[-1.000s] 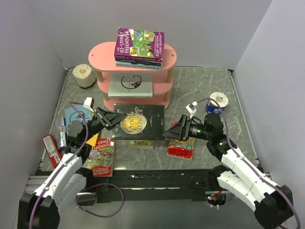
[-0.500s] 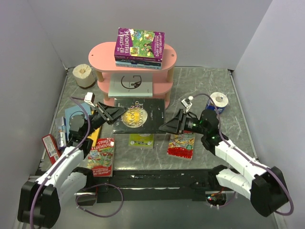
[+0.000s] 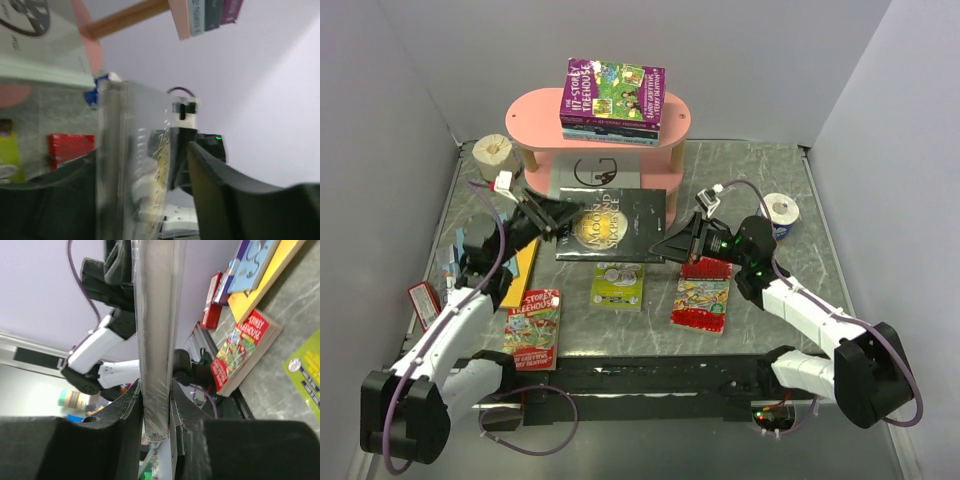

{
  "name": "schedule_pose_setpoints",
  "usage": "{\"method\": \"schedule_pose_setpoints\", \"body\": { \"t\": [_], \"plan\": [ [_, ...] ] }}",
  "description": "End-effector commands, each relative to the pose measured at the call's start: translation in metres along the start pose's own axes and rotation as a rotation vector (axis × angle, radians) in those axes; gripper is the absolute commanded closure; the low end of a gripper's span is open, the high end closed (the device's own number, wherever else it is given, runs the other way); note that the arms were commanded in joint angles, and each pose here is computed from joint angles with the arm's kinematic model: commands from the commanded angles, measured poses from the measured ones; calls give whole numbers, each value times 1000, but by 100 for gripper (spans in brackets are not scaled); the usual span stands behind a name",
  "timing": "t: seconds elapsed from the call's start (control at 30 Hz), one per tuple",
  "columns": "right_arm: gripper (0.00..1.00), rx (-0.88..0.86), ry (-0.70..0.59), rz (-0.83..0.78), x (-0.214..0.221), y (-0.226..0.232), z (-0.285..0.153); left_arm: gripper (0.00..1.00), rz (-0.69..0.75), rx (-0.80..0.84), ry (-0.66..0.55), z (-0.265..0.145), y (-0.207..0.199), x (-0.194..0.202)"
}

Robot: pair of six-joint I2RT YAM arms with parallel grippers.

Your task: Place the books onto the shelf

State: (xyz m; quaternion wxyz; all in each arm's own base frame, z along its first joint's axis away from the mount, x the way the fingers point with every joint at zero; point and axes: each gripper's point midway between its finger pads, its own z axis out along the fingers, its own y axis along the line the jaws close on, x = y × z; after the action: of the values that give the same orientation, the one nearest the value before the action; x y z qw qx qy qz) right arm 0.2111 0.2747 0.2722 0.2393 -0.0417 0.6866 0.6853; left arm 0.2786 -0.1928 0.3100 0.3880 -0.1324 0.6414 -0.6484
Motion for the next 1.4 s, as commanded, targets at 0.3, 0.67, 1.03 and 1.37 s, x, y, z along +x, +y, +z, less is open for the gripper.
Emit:
{"method": "schedule_pose_setpoints", "body": {
  "t": [0.3, 0.67, 1.03, 1.37],
  "plan": [
    [100, -52, -29, -183, -35, 52, 15, 12, 234, -701, -327, -75, 65, -78],
    [100, -156, -79, -104, -61, 51, 20, 12, 259, -781, -452, -113, 67, -87],
    [100, -104, -135, -87, -107, 33, 32, 13, 224, -732, -402, -102, 75, -78],
    [100, -58, -184, -1, -140, 3, 53, 15, 196, -677, -364, -89, 78, -74]
  ]
}}
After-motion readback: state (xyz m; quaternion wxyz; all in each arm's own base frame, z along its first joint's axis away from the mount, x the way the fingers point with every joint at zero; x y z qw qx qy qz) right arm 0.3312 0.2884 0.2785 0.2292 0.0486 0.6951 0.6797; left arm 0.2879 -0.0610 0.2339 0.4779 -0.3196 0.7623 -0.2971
